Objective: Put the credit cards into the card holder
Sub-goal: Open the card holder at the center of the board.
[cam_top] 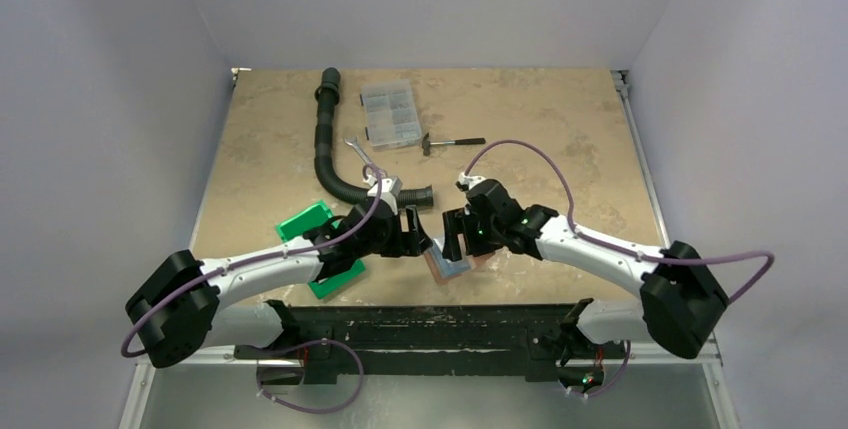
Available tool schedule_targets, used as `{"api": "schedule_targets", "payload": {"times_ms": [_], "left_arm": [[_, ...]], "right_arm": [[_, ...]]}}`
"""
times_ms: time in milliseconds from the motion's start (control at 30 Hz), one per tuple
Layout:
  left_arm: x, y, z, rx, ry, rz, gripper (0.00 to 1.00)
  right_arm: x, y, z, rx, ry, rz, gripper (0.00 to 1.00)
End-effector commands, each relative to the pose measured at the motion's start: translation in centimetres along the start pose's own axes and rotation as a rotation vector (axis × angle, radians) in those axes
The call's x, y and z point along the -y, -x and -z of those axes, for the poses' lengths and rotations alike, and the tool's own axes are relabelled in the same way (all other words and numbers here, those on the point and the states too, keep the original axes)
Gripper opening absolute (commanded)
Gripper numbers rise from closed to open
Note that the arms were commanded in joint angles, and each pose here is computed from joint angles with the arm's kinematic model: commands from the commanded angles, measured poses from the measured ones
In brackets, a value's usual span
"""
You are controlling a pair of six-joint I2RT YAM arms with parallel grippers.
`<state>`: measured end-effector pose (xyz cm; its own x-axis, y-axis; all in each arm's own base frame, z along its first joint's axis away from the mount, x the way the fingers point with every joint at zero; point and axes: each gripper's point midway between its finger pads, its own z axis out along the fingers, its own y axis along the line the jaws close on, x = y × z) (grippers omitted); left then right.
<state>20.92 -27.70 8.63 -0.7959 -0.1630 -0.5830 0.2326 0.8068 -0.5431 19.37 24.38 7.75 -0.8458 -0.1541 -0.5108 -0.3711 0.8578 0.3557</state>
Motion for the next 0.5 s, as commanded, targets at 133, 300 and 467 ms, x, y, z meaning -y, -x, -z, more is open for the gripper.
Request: {"api": "schedule_targets", "payload": {"times_ms": [133,300,467], "left_arm": [[-1.4,-1.6,0.1,-0.02,0.007,0.052,0.74],[-1.3,-1.9,-0.1,-0.03,-0.003,0.057,0.74],[-1.3,-1.9,0.0,-0.033,-0.003,0.055,0.74]], "right_arm": [[0.0,-0.8,-2.5,-0.019,-0.022,0.051,0.9],[0.9,-1.7,-3.7,-0.041,-0.057,0.042,0.84],[1.3,-1.8,-3.9,-0.028,-0.068,0.018,0.6]]}}
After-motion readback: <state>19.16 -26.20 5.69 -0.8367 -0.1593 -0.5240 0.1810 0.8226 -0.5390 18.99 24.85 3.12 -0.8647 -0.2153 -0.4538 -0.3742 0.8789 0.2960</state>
